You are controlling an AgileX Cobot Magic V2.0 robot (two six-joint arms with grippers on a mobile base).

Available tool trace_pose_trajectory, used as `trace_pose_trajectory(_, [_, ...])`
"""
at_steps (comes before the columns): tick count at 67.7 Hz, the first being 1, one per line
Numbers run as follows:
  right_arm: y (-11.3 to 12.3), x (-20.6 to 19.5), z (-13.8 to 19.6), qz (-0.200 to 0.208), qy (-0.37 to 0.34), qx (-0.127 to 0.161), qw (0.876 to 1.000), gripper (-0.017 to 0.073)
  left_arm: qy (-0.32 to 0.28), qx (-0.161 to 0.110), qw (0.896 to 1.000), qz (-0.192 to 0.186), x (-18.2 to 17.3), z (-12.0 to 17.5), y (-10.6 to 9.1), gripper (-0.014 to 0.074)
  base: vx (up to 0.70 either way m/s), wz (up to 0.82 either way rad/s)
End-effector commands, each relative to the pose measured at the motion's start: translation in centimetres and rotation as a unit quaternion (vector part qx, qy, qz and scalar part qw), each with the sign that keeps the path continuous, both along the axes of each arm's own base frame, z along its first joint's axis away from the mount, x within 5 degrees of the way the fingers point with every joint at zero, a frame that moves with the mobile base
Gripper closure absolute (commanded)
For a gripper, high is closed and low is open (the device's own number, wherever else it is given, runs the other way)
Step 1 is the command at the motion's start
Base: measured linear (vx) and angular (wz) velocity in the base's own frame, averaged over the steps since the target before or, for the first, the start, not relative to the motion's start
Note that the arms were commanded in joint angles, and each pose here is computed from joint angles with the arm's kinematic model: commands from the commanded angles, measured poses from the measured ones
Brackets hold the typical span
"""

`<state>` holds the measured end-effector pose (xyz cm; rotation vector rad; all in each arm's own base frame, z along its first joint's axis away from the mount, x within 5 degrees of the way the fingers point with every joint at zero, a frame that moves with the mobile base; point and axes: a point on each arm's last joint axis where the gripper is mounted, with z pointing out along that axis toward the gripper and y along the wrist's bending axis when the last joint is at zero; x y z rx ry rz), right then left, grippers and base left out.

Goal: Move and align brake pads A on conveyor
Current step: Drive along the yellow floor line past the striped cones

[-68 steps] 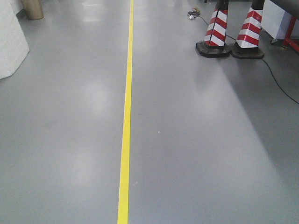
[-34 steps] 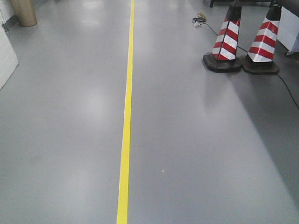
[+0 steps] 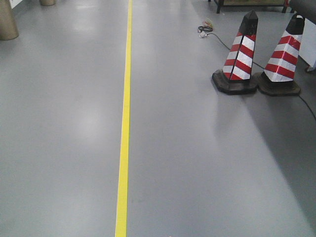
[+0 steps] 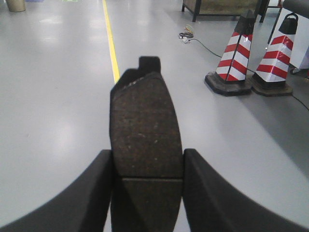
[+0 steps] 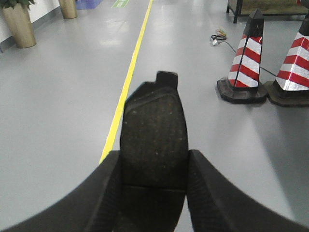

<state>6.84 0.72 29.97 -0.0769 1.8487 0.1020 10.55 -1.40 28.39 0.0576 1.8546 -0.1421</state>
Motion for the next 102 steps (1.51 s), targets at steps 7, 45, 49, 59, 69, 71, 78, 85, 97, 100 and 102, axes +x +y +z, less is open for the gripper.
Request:
trace_pose_trajectory(7, [0.03,0.14,1.74,0.002,-0.057,0.000,0.998,0.0569,-0.065,-0.010,0.998,-0.001,0.14,1.90,-0.04,0.0600,0.73,-0.12])
trace_pose_trajectory(45, [0.03,0.14,1.73,0.002,-0.057,0.000,0.998,0.0569,-0.064,-0.010,0.998,-0.001,0.14,1.88,-0.04,0.0600,0.74,-0.01])
trace_pose_trajectory(49, [0.03,0.14,1.74,0.002,-0.057,0.000,0.998,0.0569,-0.065,-0.010,0.998,-0.001,0.14,1.89,-0.04,0.0600,0.72,0.10])
trace_pose_trajectory(59, [0.03,0.14,1.74,0.002,-0.058,0.000,0.998,0.0569,-0.064,-0.010,0.998,-0.001,0.14,1.88,-0.04,0.0600,0.70,0.08])
trace_pose_trajectory(69, [0.03,0.14,1.74,0.002,-0.057,0.000,0.998,0.0569,-0.065,-0.010,0.998,-0.001,0.14,1.89,-0.04,0.0600,0.69,0.06])
trace_pose_trajectory(71, [0.03,0.14,1.74,0.002,-0.058,0.000,0.998,0.0569,-0.065,-0.010,0.998,-0.001,0.14,1.89,-0.04,0.0600,0.68,0.04])
trace_pose_trajectory(78, [0.03,0.14,1.74,0.002,-0.058,0.000,0.998,0.0569,-0.065,-0.010,0.998,-0.001,0.14,1.89,-0.04,0.0600,0.67,0.01])
trace_pose_trajectory(85, [0.03,0.14,1.74,0.002,-0.057,0.000,0.998,0.0569,-0.065,-0.010,0.998,-0.001,0.14,1.89,-0.04,0.0600,0.67,-0.04])
trace_pose_trajectory(97, [0.03,0.14,1.74,0.002,-0.058,0.000,0.998,0.0569,-0.065,-0.010,0.998,-0.001,0.14,1.89,-0.04,0.0600,0.65,-0.05])
trace_pose_trajectory(100, [0.03,0.14,1.74,0.002,-0.058,0.000,0.998,0.0569,-0.064,-0.010,0.998,-0.001,0.14,1.88,-0.04,0.0600,0.63,-0.04])
trace_pose_trajectory(102, [0.03,0.14,1.74,0.002,-0.058,0.000,0.998,0.0569,-0.064,-0.010,0.998,-0.001,0.14,1.88,-0.04,0.0600,0.62,-0.04])
